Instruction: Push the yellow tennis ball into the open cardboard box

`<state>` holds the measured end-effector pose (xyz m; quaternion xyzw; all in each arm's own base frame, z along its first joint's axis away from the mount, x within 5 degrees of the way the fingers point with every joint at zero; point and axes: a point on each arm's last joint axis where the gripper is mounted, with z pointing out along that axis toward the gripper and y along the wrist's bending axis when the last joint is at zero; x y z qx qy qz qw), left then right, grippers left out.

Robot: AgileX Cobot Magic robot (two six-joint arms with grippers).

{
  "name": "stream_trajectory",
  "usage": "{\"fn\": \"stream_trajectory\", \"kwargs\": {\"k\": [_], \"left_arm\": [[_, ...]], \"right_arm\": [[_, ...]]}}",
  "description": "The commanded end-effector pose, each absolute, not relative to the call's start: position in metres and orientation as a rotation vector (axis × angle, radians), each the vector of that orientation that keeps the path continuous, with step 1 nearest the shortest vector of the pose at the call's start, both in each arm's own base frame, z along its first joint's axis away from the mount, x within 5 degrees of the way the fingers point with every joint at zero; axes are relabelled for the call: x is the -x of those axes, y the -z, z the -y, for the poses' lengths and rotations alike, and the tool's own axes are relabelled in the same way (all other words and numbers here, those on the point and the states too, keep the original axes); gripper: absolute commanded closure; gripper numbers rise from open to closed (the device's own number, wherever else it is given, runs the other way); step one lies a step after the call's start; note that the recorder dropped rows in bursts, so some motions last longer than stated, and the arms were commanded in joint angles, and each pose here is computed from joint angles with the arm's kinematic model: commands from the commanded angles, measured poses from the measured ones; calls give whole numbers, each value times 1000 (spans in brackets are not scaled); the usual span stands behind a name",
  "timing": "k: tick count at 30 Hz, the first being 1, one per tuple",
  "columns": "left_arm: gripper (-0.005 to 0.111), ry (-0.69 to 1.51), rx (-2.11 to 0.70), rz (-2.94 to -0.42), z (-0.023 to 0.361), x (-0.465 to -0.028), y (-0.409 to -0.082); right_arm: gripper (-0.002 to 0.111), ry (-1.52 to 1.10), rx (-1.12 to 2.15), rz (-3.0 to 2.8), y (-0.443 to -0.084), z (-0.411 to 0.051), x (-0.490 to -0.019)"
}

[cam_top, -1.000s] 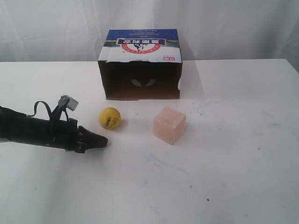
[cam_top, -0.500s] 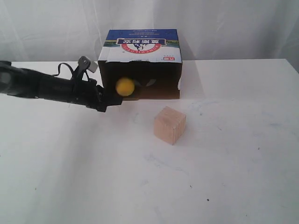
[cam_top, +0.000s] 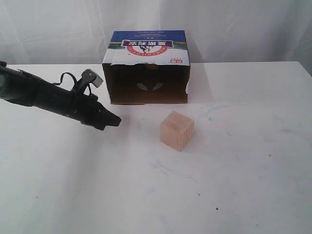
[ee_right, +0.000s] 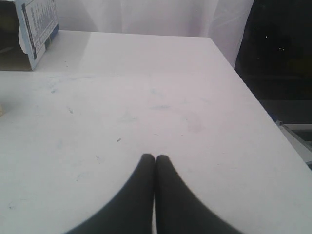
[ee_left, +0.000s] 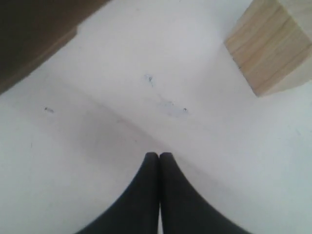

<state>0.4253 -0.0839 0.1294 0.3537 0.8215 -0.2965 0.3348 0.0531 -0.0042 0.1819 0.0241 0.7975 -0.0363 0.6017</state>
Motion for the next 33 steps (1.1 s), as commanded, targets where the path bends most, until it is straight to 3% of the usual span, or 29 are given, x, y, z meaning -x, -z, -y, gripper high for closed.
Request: {"fn": "stream_trajectory", "kwargs": {"k": [1, 7, 12, 19, 22, 24, 30, 33], "left_arm": [[107, 800, -526, -2290, 77, -419, -125], [107, 532, -103, -2429, 51, -389, -129], [107, 371, -70, -2419, 39, -351, -152], [107, 323, -124, -2157, 35, -317, -245], [107, 262, -382, -1929, 41, -281, -316], [107, 267, -504, -1839, 46, -255, -342], [107, 358, -680, -1658, 58, -193, -384], [107, 257, -702, -1622, 54, -182, -392]], "right_arm": [[108, 82, -66, -1833, -182, 4, -53], [108, 82, -66, -1833, -182, 4, -53], [108, 82, -66, -1833, -182, 4, -53], [108, 82, -66, -1833, -182, 4, -53], [108, 82, -66, -1833, -182, 4, -53], [108, 82, -66, -1833, -182, 4, -53], [108, 82, -66, -1833, -182, 4, -53], [108, 82, -66, -1833, -182, 4, -53]]}}
